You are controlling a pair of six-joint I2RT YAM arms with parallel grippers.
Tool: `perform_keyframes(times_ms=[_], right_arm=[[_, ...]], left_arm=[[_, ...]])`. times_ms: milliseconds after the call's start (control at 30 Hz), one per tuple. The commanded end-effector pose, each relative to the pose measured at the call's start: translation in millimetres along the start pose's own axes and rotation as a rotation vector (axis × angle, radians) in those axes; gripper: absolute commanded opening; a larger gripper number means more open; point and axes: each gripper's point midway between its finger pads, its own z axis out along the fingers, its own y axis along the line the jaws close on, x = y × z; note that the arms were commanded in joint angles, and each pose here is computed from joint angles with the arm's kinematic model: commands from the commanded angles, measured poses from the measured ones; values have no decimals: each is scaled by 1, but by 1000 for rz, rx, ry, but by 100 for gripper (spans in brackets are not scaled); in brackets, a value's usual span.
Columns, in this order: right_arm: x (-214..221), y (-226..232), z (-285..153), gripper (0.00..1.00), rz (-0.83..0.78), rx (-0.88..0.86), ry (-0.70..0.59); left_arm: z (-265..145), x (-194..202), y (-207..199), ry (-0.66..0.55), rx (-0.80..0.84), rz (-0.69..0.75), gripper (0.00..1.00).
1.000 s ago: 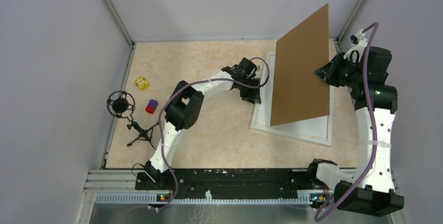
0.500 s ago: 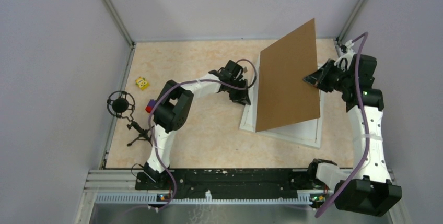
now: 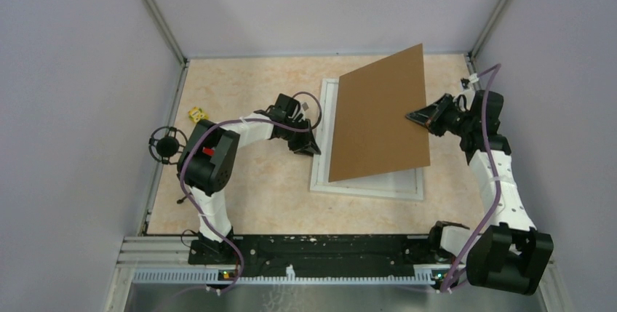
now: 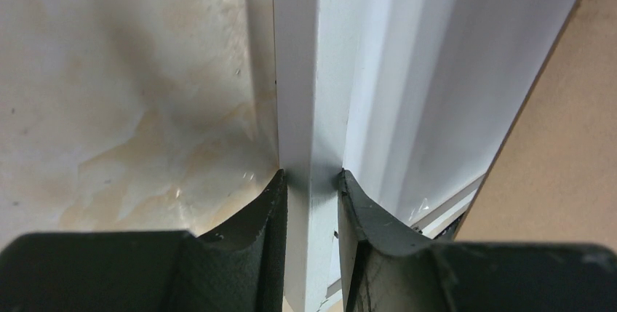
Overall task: Put the photo into the frame
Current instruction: Move the photo frame item to the center of the board, then place the photo frame item in the photo frame.
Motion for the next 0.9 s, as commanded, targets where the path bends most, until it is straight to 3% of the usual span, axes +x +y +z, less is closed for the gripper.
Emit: perform_keyframes(times_ms=[0,467,867], right_arm=[[-10,22,5,0,-56,-132,-10],[3,8,28,0,-71,-165,70],[2,-7,42,0,-88,-133,57]], left_arm=[[1,31,32,81,-90,-64,18],[1,31,28,91,-40,-79,19],[-2,29,26,81,-37,-64,18]])
